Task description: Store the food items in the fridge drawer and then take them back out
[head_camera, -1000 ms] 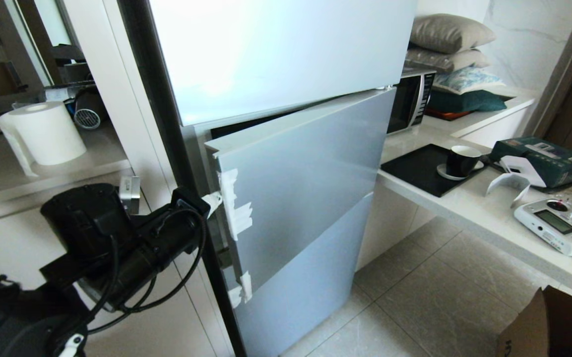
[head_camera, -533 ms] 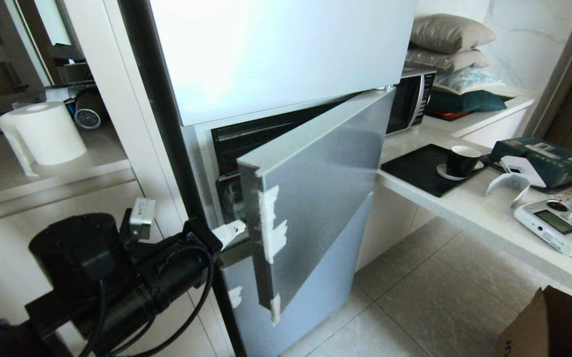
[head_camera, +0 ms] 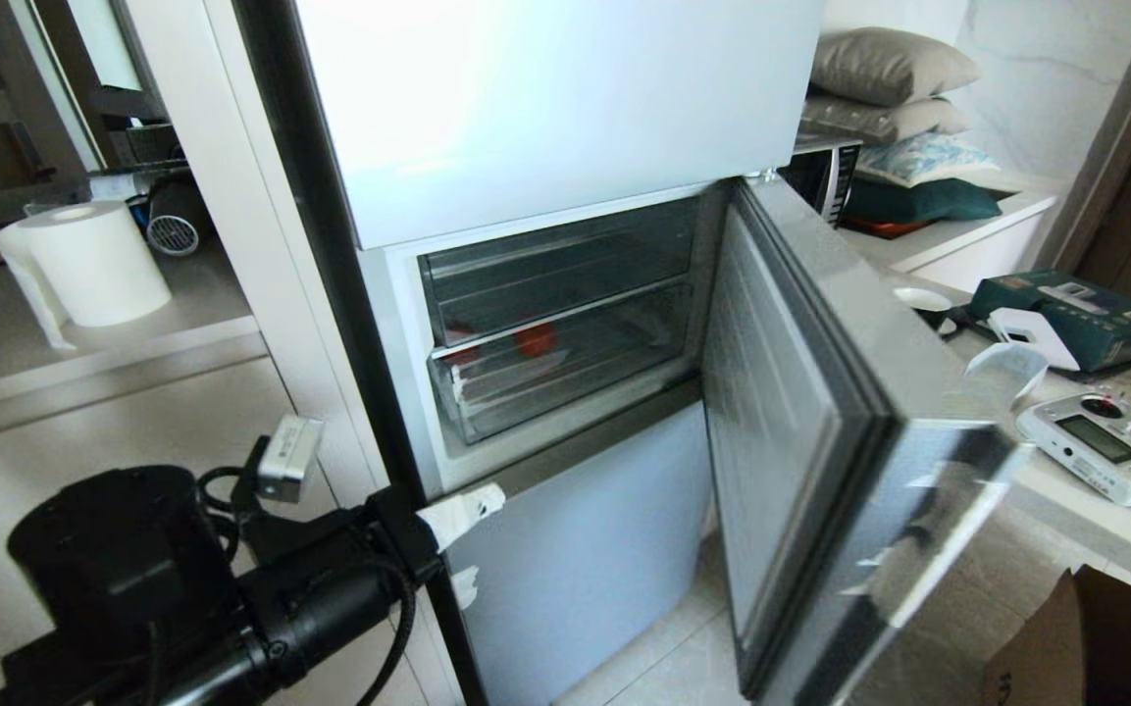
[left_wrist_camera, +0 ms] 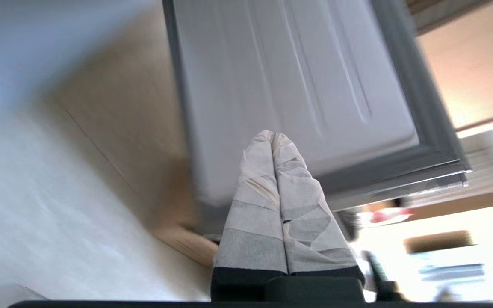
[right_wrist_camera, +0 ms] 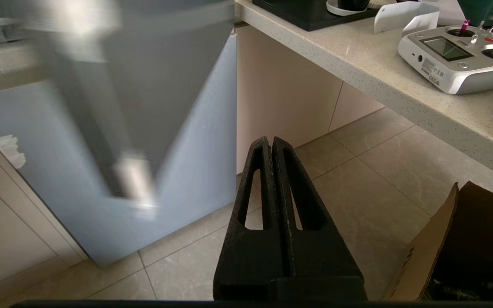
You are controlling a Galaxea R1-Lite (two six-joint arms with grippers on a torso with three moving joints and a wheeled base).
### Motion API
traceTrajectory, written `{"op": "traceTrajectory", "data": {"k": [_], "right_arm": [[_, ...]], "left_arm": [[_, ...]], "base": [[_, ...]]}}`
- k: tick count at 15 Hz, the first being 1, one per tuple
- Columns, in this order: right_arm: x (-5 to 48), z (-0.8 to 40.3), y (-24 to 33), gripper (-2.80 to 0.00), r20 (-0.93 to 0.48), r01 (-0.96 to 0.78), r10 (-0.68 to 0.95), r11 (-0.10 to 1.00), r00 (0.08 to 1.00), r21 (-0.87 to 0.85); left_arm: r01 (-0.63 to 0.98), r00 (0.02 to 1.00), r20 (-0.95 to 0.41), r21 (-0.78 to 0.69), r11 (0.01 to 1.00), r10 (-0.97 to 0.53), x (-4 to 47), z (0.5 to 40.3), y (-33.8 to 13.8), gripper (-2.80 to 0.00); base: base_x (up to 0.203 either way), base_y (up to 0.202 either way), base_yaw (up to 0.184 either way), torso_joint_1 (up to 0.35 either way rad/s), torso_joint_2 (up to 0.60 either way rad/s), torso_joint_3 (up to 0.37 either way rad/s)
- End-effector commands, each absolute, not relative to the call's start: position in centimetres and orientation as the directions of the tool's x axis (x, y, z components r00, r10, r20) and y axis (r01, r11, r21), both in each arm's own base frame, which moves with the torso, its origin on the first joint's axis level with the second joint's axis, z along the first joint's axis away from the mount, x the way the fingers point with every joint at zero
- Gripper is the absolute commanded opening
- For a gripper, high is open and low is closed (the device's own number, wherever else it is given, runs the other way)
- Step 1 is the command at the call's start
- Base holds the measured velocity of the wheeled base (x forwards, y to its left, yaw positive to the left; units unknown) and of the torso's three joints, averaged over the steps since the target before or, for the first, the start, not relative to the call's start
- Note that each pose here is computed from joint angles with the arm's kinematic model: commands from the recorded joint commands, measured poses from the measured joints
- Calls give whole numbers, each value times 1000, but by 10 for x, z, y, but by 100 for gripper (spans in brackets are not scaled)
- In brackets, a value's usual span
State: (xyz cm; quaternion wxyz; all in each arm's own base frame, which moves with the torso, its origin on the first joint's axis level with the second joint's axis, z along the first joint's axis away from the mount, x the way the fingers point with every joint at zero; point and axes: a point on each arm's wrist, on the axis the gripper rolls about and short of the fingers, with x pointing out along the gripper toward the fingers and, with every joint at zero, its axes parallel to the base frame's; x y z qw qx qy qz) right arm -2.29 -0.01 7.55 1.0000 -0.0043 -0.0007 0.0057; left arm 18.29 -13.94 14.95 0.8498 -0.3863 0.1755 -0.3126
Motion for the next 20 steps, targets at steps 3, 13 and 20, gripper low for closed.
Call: {"op": "traceTrajectory", "data": {"k": [3, 13, 20], "right_arm": [[-23, 75, 0, -280, 0, -12, 12, 1000, 1000, -9], [-23, 75, 0, -280, 1, -12, 12, 1000, 1000, -9], [-23, 75, 0, -280, 0, -12, 12, 1000, 1000, -9]], "left_arm": [[569, 808, 61, -336, 751, -585, 159, 198, -118, -280], [-142, 988, -53, 92, 986, 148, 43, 170, 1, -280], [-9, 993, -117, 119, 993, 23, -14, 82, 0, -280]], "base": [[0, 0, 0, 0, 0, 0], [0, 0, 0, 0, 0, 0], [0, 0, 0, 0, 0, 0]]}}
